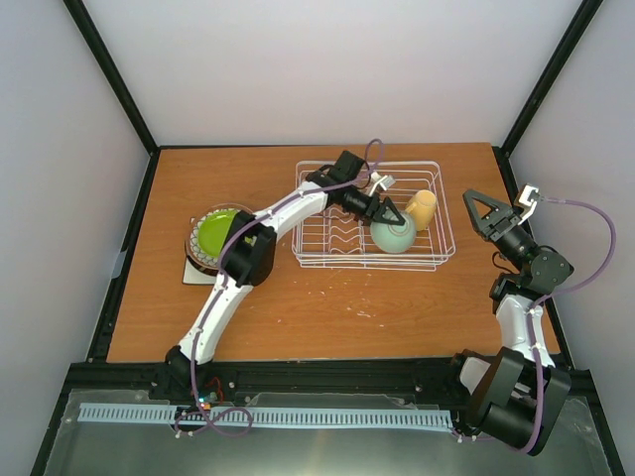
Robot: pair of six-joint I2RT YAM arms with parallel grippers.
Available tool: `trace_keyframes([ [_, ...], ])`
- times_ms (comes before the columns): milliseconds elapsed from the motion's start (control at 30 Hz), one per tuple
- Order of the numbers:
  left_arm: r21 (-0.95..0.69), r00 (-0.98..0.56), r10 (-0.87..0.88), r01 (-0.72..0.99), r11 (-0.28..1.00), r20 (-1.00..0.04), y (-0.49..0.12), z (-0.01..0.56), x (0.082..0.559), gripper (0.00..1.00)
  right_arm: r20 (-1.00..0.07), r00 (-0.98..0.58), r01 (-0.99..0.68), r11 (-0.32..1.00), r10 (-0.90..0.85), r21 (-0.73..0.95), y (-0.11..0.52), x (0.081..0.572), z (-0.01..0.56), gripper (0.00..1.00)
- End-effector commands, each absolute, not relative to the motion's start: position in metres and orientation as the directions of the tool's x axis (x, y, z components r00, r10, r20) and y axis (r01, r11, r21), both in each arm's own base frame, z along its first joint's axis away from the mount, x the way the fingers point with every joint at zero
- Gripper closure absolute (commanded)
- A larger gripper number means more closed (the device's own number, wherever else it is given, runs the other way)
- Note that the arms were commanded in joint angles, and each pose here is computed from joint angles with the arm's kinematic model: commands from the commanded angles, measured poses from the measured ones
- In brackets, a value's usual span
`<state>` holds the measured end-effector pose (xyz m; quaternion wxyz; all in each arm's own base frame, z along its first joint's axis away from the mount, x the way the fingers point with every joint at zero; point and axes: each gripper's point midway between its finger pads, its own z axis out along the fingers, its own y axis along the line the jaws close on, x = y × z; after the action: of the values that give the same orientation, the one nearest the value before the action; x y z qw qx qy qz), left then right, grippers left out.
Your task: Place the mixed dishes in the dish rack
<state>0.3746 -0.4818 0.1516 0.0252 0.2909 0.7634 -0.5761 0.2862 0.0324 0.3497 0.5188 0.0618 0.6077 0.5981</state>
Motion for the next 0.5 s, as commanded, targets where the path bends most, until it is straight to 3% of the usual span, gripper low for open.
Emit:
trace_keyframes([
  [0,-0.826,-0.790,0.451,0.535,0.178,-0.415,-0.490,0.148,0.365,1.00,-0.580,-0.435,-0.568,0.290,0.689,0.770,0.032,0.284,0.353,0.58],
  [367,-0.807,-0.775,0.533,0.531,0.260,-0.339,-0.498,0.101,0.337,0.99,-0.577,-0.439,-0.570,0.283,0.688,0.771,0.031,0.284,0.353,0.58],
  [467,-0.798,-0.775,0.539,0.533,0.279,-0.330,-0.498,0.094,0.335,0.92,-0.577,-0.441,-0.571,0.281,0.687,0.771,0.032,0.284,0.353,0.58],
])
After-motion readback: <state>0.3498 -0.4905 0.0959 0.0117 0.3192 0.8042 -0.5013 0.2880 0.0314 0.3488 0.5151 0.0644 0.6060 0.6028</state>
